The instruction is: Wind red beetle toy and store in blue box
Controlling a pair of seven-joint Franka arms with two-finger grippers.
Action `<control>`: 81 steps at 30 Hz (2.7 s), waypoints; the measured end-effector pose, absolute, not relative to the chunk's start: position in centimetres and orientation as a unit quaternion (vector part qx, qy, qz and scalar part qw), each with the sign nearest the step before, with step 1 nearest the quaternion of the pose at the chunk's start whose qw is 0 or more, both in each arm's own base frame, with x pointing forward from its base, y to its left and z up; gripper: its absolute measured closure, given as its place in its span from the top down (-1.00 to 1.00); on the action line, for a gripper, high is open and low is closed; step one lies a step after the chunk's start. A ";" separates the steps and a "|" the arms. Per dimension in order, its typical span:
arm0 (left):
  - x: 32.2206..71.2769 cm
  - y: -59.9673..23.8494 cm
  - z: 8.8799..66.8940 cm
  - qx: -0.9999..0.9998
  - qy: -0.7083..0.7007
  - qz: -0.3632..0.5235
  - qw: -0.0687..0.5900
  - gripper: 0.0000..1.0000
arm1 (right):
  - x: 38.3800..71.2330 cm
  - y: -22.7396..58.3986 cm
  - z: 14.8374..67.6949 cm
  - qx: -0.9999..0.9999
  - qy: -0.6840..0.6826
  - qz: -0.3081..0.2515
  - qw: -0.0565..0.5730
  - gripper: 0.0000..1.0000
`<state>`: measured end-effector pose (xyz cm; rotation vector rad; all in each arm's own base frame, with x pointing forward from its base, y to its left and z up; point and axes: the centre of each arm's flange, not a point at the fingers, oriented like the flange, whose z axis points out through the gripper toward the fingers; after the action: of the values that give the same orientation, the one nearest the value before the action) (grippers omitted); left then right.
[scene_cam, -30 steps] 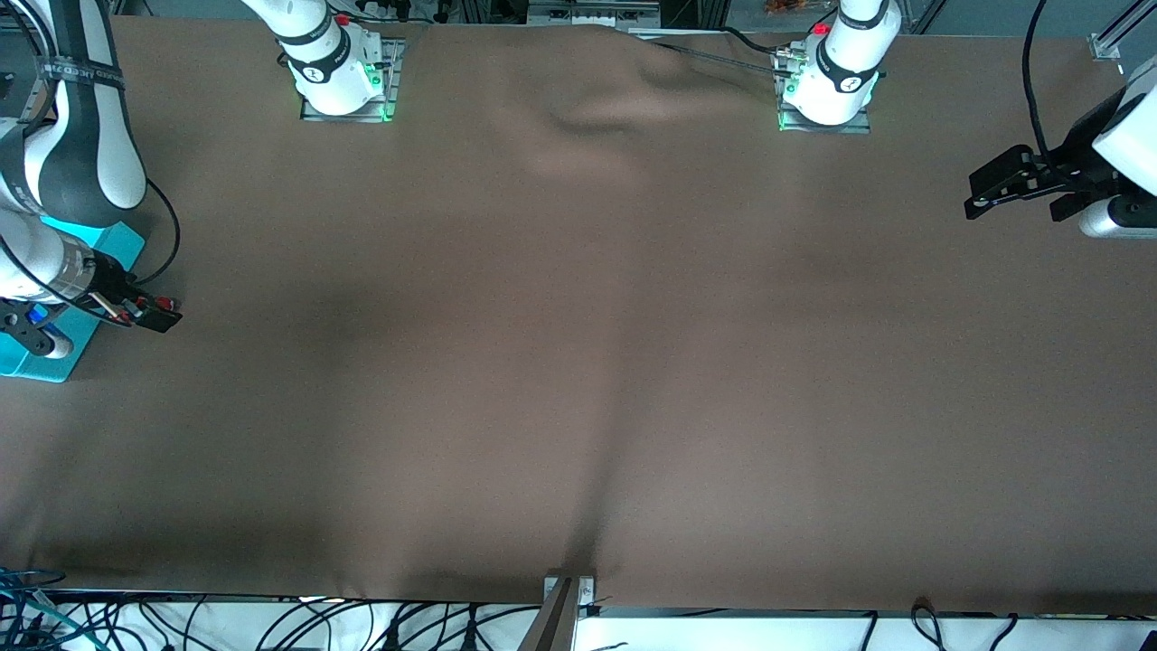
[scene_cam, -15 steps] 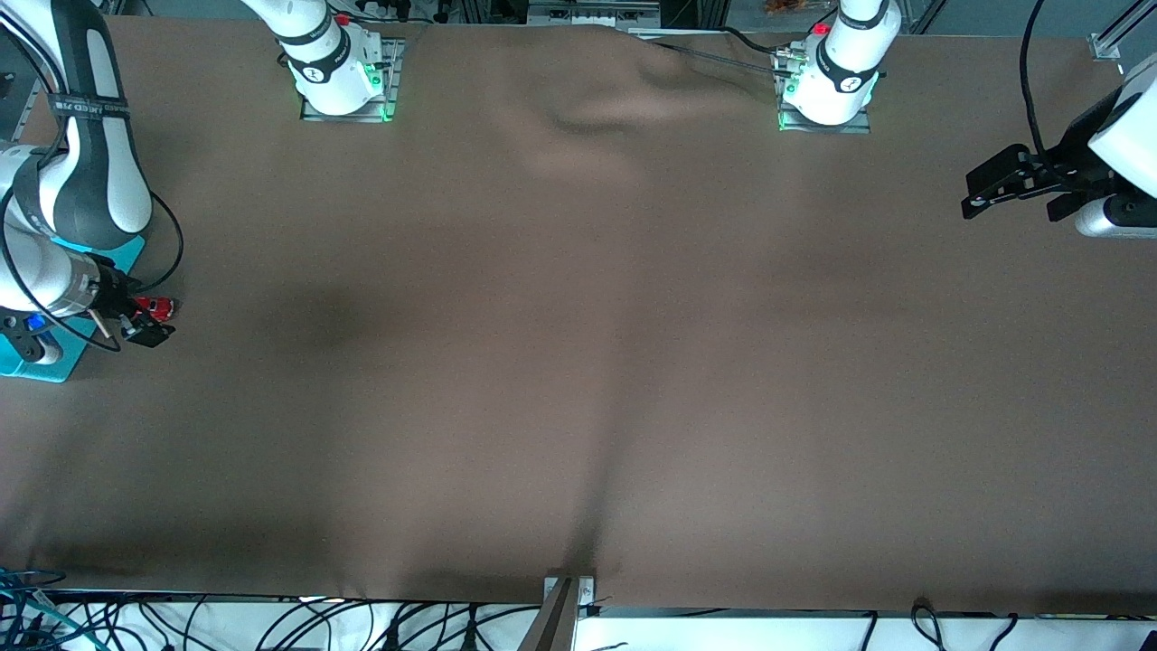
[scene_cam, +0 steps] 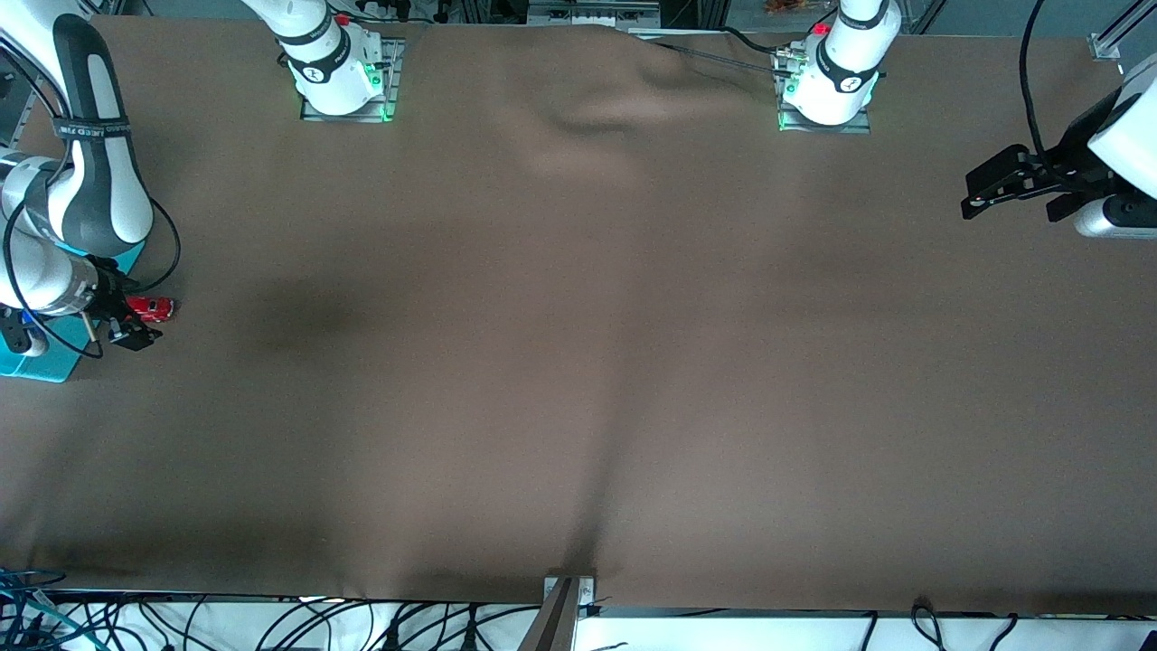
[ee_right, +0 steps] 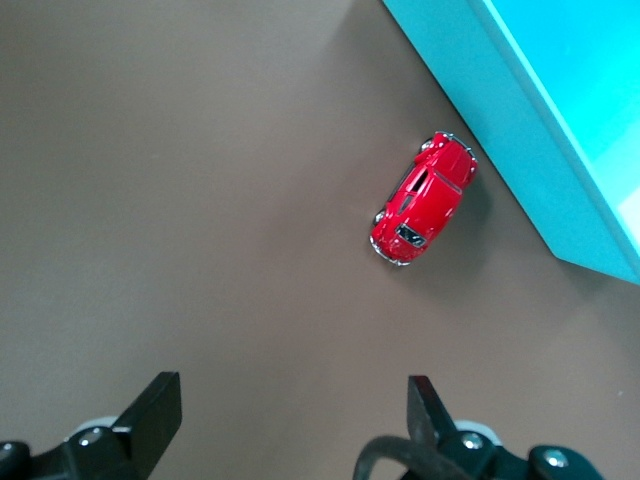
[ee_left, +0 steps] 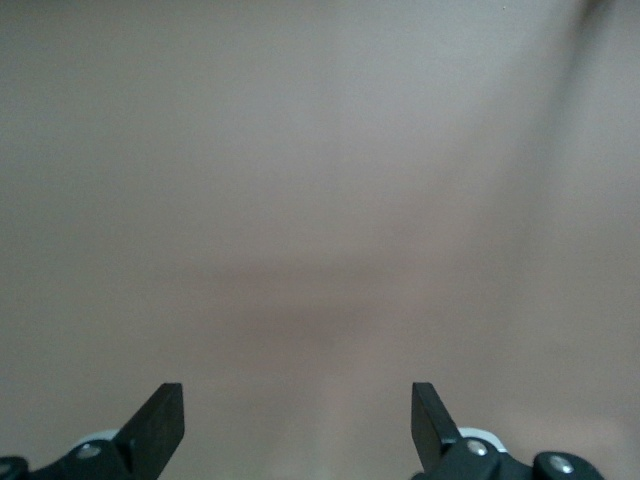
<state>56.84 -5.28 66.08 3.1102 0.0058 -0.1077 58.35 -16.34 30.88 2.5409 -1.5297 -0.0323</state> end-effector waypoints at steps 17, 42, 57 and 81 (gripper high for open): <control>56.9 -5.3 66.0 0.999 0.002 -0.035 0.019 1.00 | 54.2 -23.5 26.2 0.811 -0.578 0.011 0.089 1.00; 57.2 -5.6 65.4 0.999 0.000 -0.041 0.024 1.00 | 52.7 -25.7 19.8 0.800 -0.591 0.016 0.100 1.00; 57.2 -5.6 65.4 0.999 0.000 -0.041 0.024 1.00 | 52.5 -26.2 18.6 0.798 -0.593 0.019 0.102 0.25; 57.2 -5.6 65.4 0.999 0.000 -0.040 0.024 1.00 | 53.2 -25.8 20.0 0.797 -0.597 0.031 0.088 -0.02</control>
<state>57.22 -5.57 65.41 3.0916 0.0008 -0.1238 53.23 -25.79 20.00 2.3717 -1.7760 0.0925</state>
